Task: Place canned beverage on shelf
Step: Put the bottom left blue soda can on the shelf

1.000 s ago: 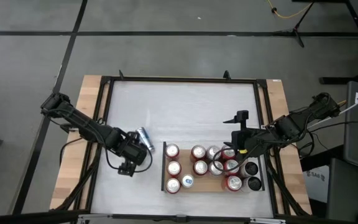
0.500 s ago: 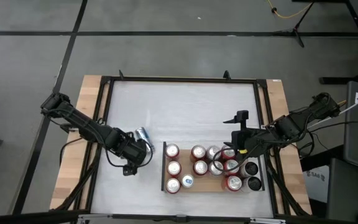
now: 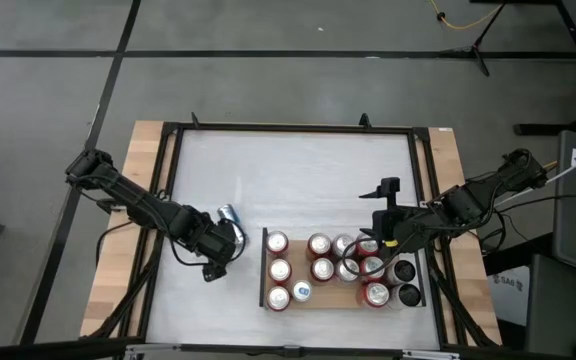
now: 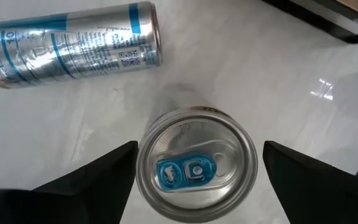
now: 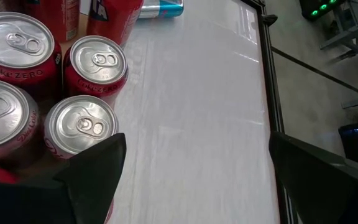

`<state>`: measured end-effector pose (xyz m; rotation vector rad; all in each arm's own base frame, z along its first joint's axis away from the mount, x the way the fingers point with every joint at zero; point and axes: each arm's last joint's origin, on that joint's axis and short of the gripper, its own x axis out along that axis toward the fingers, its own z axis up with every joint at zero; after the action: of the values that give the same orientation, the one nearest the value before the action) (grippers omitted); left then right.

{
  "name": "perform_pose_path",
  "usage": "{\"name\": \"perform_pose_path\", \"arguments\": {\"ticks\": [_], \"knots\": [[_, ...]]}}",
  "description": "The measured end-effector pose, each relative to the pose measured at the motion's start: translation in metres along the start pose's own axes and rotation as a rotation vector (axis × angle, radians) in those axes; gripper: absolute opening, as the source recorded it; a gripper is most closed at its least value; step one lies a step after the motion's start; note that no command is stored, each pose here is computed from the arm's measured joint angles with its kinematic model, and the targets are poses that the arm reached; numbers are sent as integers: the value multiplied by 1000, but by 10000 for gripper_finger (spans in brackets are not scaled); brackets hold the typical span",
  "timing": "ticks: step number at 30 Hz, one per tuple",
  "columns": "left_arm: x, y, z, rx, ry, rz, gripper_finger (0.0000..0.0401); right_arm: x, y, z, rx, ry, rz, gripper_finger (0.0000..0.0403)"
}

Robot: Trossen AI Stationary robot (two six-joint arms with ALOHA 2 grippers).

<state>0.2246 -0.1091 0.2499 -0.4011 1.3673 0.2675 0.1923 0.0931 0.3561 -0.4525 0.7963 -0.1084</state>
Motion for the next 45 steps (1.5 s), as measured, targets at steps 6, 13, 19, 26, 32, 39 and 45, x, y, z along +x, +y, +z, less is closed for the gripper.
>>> {"name": "perform_pose_path", "arguments": {"ticks": [6, 13, 19, 26, 32, 39, 45], "knots": [[0, 0, 0, 7, -1, -5, 337, 0, 0, 0, 0, 0, 0, 386], [0, -1, 1, 7, -7, -7, 337, 0, 0, 0, 0, 0, 0, 386], [0, -1, 1, 11, -21, 7, 318, 0, 0, 0, 0, 0, 0, 386], [0, 0, 2, 8, -38, 22, 239, -1, -1, 0, 7, -8, -1, 386], [0, 0, 2, 2, -28, 14, 211, -18, -13, -3, 65, -87, 5, 386], [-6, -1, -1, -20, 32, -42, 211, -51, -38, -20, 153, -210, 22, 386], [-48, -6, 6, -15, 10, -92, 211, -72, -53, -34, 206, -286, 28, 386]]}}
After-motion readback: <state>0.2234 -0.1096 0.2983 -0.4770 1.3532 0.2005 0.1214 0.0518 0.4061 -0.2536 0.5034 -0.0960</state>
